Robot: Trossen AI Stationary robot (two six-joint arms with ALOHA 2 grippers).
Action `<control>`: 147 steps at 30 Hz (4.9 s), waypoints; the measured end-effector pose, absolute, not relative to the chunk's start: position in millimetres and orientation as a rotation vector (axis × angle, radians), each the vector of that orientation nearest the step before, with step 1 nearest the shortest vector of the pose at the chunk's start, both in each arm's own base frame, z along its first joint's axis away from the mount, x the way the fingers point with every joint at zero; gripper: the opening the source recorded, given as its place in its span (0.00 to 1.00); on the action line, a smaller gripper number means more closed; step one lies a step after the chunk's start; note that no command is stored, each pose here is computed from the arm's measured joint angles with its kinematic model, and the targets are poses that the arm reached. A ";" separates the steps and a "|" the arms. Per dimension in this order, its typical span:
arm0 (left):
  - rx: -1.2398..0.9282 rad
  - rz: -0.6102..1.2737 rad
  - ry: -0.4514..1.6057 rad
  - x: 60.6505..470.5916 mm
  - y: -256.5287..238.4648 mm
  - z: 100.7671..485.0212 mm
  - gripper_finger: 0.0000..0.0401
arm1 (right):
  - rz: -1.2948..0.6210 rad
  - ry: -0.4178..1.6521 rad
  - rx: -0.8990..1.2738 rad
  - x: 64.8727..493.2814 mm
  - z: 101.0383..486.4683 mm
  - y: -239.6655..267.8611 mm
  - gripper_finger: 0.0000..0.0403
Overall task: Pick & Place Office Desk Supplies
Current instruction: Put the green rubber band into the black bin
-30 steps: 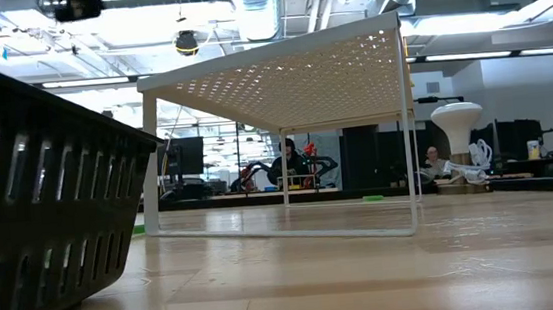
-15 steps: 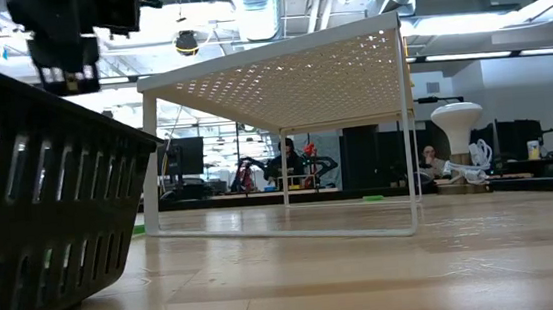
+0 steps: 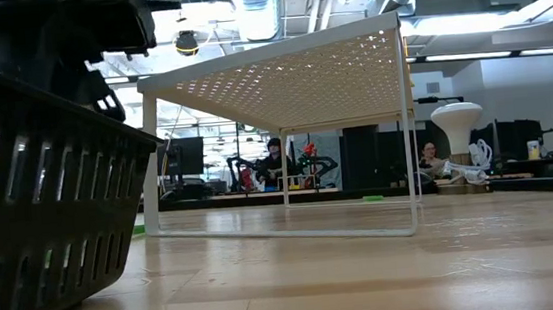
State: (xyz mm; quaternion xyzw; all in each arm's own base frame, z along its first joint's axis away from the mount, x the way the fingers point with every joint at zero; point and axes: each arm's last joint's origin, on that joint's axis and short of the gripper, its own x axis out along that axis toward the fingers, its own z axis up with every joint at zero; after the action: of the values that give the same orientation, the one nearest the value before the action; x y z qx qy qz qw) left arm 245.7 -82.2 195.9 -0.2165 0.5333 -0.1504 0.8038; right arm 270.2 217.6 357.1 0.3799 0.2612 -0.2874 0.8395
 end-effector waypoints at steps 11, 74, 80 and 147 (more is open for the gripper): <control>-0.222 -0.351 1.067 248.7 -118.0 184.9 0.44 | -0.608 0.528 0.805 262.0 364.9 214.3 0.18; -0.153 0.042 1.163 263.8 -131.8 160.0 0.46 | -0.645 0.545 0.769 251.5 361.6 216.4 0.18; -0.184 0.082 1.181 257.1 -130.0 155.1 0.46 | -0.644 0.544 0.772 251.5 361.6 216.7 0.18; -0.305 0.172 1.075 265.1 -148.4 120.5 0.43 | -0.598 0.518 0.760 234.1 361.9 234.1 0.18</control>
State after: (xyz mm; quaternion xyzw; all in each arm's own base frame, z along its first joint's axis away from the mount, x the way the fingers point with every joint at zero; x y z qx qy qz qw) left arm 265.1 -148.4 120.5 -0.1446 0.5091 0.0814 0.8445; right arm 234.1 234.1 361.9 0.3614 0.2461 -0.2845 0.8532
